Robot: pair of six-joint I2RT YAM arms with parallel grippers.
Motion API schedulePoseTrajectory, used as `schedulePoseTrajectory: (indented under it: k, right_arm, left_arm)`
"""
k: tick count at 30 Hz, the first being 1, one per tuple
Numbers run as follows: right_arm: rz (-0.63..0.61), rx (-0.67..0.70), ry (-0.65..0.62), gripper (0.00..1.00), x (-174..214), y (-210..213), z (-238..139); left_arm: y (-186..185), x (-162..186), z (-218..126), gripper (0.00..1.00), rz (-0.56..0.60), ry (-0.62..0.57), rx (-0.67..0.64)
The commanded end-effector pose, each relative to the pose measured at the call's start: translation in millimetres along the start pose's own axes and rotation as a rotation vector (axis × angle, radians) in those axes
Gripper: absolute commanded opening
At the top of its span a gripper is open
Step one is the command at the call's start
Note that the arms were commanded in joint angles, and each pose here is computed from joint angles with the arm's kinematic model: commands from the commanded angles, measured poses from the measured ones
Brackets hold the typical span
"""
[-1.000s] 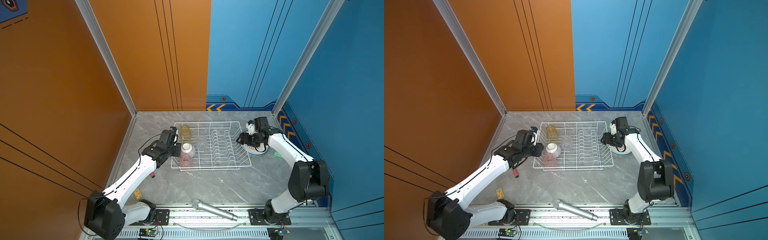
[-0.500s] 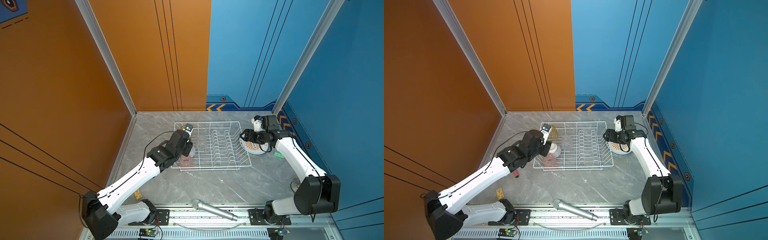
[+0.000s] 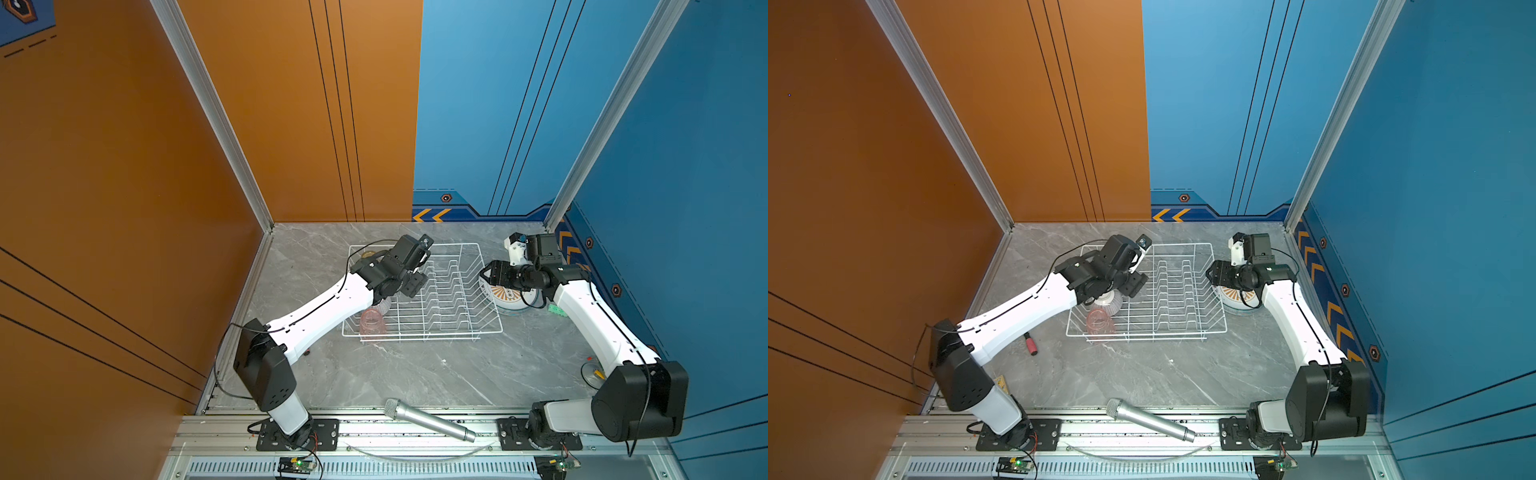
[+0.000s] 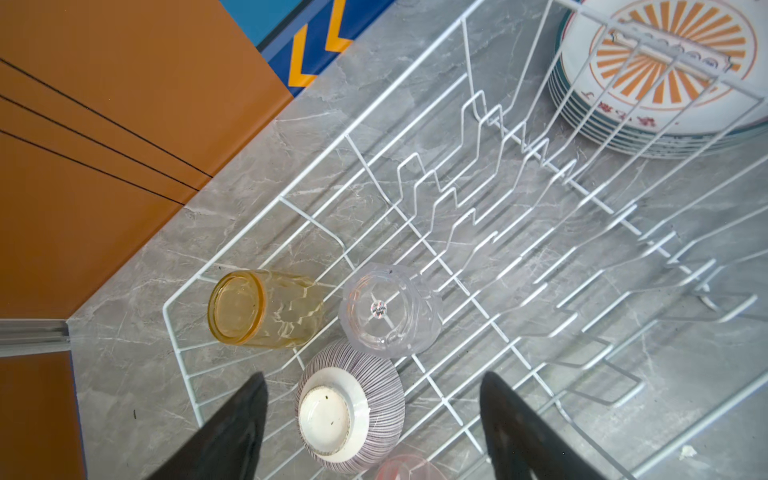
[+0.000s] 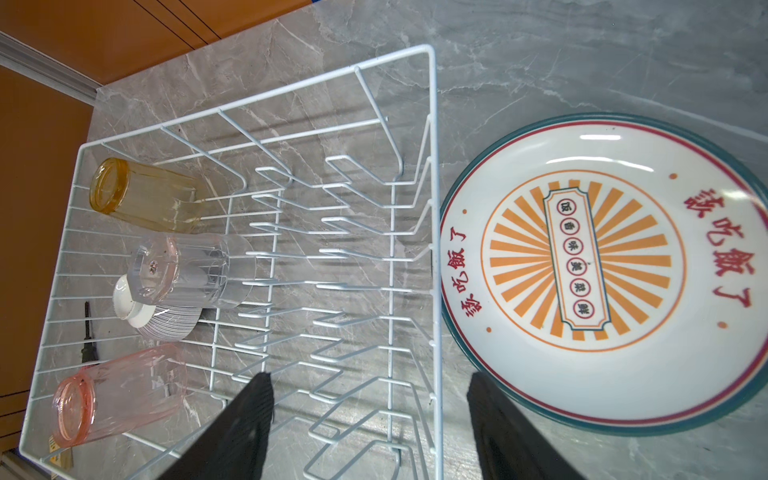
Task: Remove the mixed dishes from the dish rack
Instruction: 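Lower the left gripper onto the clear glass in the rack and grip it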
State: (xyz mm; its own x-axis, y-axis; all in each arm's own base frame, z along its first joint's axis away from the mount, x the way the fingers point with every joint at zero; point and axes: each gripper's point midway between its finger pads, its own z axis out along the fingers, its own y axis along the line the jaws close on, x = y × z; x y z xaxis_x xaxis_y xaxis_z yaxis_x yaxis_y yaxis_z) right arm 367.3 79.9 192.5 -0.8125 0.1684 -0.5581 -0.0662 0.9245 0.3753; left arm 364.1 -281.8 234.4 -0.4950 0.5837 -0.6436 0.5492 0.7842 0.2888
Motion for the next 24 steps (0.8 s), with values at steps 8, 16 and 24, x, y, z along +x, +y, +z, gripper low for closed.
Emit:
schedulePoseTrajectory:
  k: [8, 16, 24]
  right_arm:
    - [0.013, -0.018, -0.015, 0.72, 2, 2, 1]
    - [0.019, -0.014, -0.018, 0.72, 1, -1, 4]
    - [0.024, -0.009, -0.016, 0.72, 0, -3, 5]
  left_arm:
    - [-6, 29, 33, 1.0, -0.107, 0.245, 0.131]
    - [-7, 34, 56, 0.99, -0.16, 0.294, 0.187]
    - [-14, 43, 75, 0.88, -0.204, 0.348, 0.254]
